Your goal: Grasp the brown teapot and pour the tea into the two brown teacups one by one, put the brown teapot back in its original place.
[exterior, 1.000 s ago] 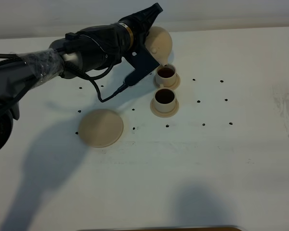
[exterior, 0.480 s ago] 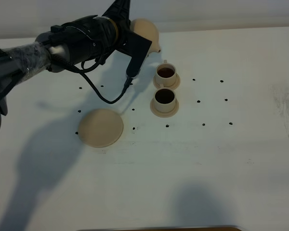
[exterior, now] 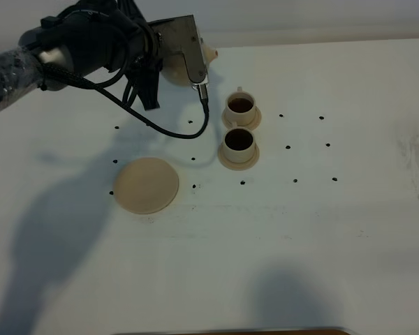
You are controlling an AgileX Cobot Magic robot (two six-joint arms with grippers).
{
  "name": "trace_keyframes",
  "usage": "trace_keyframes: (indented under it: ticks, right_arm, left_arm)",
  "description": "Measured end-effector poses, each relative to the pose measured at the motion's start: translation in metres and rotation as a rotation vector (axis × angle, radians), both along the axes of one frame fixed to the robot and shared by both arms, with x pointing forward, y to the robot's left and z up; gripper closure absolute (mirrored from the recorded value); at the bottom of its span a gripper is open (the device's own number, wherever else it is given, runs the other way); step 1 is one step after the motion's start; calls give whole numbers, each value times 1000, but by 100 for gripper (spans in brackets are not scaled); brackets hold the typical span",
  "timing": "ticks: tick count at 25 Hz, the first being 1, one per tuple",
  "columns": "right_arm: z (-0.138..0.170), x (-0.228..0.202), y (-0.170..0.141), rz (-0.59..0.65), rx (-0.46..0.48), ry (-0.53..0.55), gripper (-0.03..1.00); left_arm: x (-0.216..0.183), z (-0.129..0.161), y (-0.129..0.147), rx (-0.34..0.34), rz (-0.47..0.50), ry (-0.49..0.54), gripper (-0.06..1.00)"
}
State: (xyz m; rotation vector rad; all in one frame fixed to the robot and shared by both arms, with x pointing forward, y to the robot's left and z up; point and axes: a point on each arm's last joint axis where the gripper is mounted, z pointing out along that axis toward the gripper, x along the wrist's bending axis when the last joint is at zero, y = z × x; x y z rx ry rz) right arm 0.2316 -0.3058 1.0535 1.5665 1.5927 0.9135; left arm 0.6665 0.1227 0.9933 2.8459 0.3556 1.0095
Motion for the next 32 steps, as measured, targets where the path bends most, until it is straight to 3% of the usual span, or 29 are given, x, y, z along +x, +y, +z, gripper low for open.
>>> trace_keyframes:
  ticks: [5,14,19,28,32]
  right_arm:
    - [0,0,0,0,0,0,66]
    - [0,0,0,0,0,0,66]
    - [0,0,0,0,0,0,66]
    - [0,0,0,0,0,0,66]
    - [0,0,0,0,0,0,66]
  left_arm:
    - [-19,5,4,-81,143,186,78]
    - [-34,2,7,-141,331,337,78]
    - [-32,-2,5,-160,348,343,78]
    - [-25,-49,0,-129,378,422,78]
    - [-23,-48,-1,-144,372,406,78]
